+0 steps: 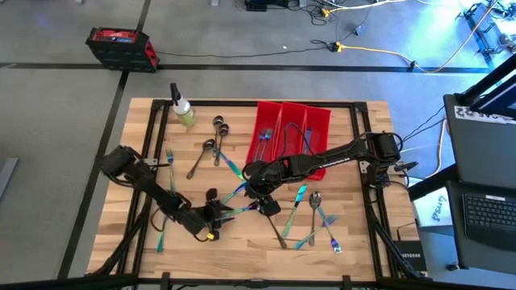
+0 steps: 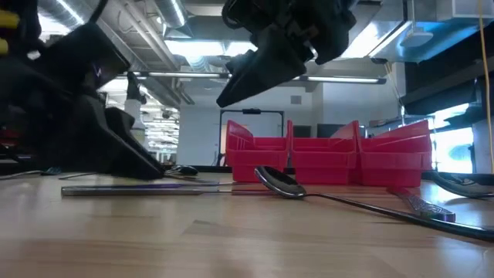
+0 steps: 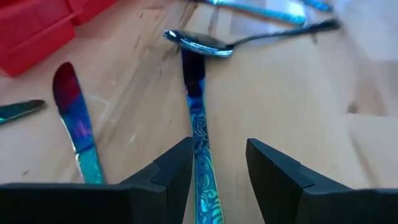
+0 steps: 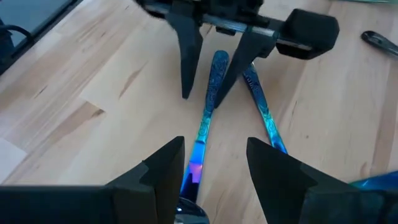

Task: Sort silverware
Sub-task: Put the blue knife into the right red silverware bin

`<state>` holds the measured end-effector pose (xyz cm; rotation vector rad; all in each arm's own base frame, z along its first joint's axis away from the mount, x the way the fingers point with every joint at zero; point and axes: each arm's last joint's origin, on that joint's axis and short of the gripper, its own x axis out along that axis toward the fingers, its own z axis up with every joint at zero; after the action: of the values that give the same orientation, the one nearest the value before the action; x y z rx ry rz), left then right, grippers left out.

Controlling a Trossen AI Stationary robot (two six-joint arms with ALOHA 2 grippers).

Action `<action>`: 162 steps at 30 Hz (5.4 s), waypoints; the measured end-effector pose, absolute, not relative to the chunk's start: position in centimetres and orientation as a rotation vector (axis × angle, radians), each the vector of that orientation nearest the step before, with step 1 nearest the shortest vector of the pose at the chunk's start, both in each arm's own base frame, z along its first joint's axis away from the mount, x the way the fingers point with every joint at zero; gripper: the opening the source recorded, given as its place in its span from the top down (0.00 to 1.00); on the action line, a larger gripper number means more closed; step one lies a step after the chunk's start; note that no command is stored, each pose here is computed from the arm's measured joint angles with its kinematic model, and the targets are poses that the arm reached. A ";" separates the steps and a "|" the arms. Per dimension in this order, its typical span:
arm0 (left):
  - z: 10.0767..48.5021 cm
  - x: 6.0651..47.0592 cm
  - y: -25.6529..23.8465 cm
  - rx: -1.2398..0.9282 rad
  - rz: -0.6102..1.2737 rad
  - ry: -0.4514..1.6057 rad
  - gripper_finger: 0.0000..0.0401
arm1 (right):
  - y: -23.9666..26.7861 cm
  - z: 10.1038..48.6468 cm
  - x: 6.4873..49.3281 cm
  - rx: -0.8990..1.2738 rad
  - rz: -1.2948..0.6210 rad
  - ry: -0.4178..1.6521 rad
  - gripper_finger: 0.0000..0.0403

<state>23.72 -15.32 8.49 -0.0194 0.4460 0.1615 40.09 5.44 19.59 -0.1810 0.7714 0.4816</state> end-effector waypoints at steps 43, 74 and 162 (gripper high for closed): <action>4.4 24.5 -16.0 -0.079 0.377 0.436 0.94 | 5.6 19.5 40.0 -0.167 0.487 0.775 0.61; 9.6 25.3 -16.1 0.089 0.422 0.328 0.95 | 2.3 23.0 39.8 0.075 0.426 0.673 0.64; 13.6 26.2 -14.2 0.546 0.418 0.425 0.95 | -0.7 16.6 43.2 0.532 0.505 0.895 0.97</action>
<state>26.23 -14.17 13.60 0.5461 0.4249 0.4180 43.17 -0.67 16.64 0.5321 0.8952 0.5048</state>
